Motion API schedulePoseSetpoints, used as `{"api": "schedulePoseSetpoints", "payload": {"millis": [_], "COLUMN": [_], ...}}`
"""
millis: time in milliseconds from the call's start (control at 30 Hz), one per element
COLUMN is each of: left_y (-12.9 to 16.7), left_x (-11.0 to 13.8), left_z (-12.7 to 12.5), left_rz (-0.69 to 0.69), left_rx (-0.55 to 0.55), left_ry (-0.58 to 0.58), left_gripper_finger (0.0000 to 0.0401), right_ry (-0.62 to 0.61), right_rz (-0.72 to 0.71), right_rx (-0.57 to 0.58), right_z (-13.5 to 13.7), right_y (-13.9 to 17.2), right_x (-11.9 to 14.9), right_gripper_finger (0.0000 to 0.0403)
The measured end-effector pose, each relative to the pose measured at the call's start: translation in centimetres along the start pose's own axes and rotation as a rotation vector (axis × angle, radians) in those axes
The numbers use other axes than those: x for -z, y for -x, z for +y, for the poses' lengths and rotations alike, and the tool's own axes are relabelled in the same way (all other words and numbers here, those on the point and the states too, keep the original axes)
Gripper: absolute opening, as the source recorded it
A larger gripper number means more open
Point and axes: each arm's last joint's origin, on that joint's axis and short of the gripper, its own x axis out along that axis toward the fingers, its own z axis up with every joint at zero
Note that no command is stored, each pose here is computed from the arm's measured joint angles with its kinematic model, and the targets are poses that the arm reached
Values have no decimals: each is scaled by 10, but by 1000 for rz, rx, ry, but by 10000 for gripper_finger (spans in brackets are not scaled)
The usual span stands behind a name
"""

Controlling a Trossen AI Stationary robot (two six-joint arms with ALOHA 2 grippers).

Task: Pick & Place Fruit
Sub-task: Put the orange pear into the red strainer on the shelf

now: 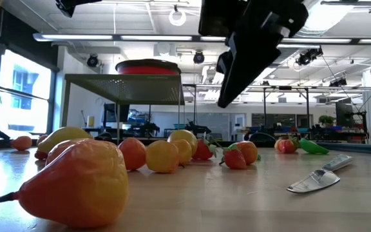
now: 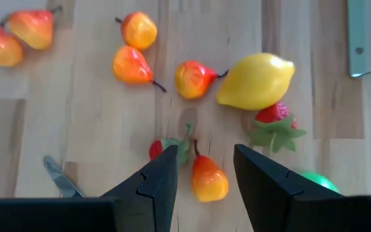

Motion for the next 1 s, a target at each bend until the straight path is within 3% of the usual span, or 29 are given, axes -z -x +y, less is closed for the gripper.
{"api": "schedulePoseSetpoints", "payload": {"millis": [1000], "left_y": [0], "left_x": [2], "left_z": [0], "left_rz": [17], "left_rx": [-3], "left_ry": [21], "left_gripper_finger": [135], "right_ry": [-21], "right_rz": [208], "right_rx": [49], "right_z": [-4], "right_y": [-53], "right_x": [22], "right_gripper_finger": [144]}}
